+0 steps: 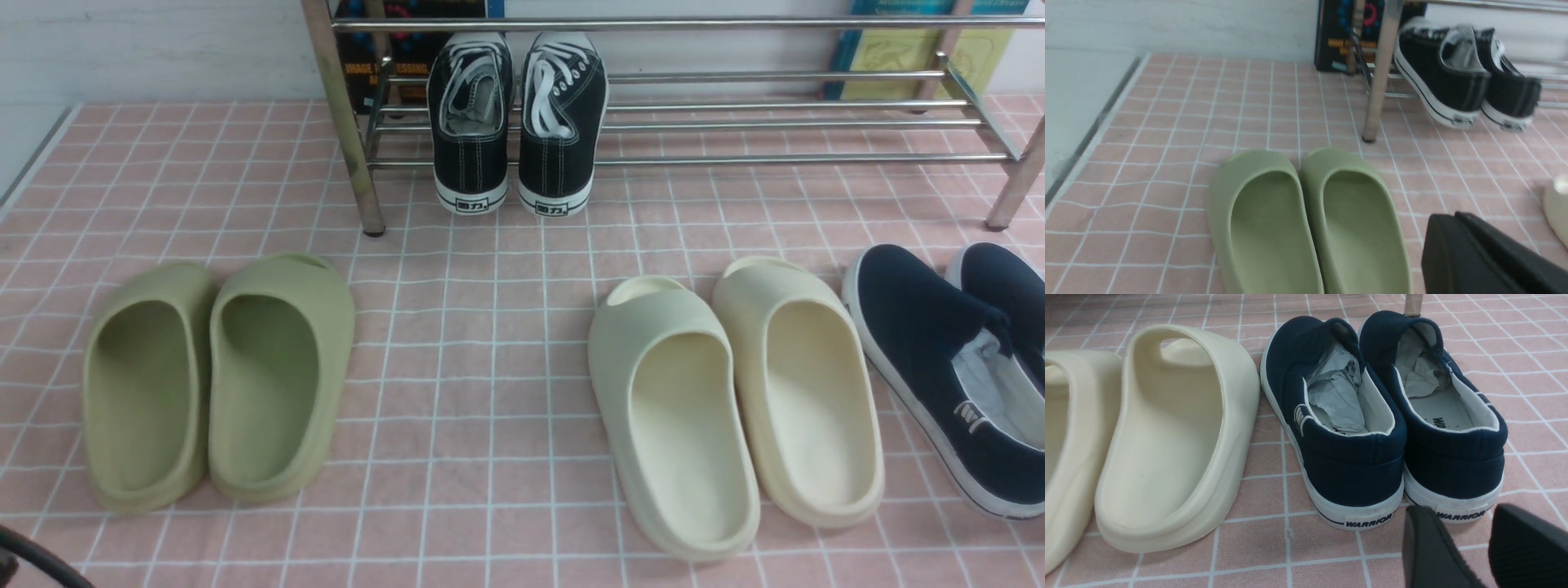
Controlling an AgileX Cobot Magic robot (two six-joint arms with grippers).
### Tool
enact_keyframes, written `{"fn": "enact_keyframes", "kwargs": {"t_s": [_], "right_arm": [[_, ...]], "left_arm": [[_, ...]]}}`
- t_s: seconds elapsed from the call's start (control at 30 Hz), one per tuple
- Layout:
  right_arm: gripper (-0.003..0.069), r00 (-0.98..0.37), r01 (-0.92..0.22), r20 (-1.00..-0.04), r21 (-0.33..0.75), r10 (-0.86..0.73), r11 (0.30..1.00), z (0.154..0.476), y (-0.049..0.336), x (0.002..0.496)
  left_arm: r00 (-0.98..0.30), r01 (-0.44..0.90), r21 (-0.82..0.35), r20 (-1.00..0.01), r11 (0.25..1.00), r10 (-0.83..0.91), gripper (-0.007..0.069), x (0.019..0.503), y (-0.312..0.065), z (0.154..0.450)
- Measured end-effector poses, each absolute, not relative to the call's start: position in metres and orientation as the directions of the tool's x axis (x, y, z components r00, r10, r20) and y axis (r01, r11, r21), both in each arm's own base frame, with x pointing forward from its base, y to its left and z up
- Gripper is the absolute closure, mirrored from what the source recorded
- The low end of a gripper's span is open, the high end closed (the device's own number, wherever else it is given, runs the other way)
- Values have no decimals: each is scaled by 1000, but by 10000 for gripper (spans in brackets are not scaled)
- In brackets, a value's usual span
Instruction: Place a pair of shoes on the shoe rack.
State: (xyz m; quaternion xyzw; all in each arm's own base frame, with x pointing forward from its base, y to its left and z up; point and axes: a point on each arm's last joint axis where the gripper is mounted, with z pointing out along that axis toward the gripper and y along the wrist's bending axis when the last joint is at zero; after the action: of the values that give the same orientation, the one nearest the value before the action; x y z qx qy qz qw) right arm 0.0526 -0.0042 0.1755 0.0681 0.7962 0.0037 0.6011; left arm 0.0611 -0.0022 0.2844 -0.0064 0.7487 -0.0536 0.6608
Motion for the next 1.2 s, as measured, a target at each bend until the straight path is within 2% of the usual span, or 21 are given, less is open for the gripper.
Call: {"fn": "enact_keyframes", "kwargs": {"t_s": [0.03, 0.07, 0.2, 0.3, 0.47, 0.7, 1.2], "right_arm": [[419, -268, 104, -957, 88, 113, 991, 175, -4, 53], [419, -268, 104, -957, 88, 113, 991, 175, -4, 53], [419, -268, 104, -957, 88, 113, 991, 175, -4, 53], [419, -268, 104, -957, 88, 113, 991, 175, -4, 53], [419, -268, 104, -957, 88, 113, 991, 175, -4, 53], [419, -268, 104, -957, 88, 113, 991, 175, -4, 53], [419, -268, 104, -957, 88, 113, 991, 175, -4, 53]], "left_arm": [[-91, 21, -85, -992, 996, -82, 623, 61, -1, 260], [-76, 25, -85, -994, 996, -83, 623, 61, -1, 261], [-50, -74, -49, -997, 996, -53, 623, 58, 5, 206], [-69, -98, -39, -997, 994, -46, 623, 57, 6, 193], [-170, -111, -13, -985, 994, -32, 623, 55, 7, 183], [-274, -59, 17, -962, 998, 0, 623, 53, 5, 173], [-284, -47, 25, -959, 999, 11, 610, 53, 4, 173]]}}
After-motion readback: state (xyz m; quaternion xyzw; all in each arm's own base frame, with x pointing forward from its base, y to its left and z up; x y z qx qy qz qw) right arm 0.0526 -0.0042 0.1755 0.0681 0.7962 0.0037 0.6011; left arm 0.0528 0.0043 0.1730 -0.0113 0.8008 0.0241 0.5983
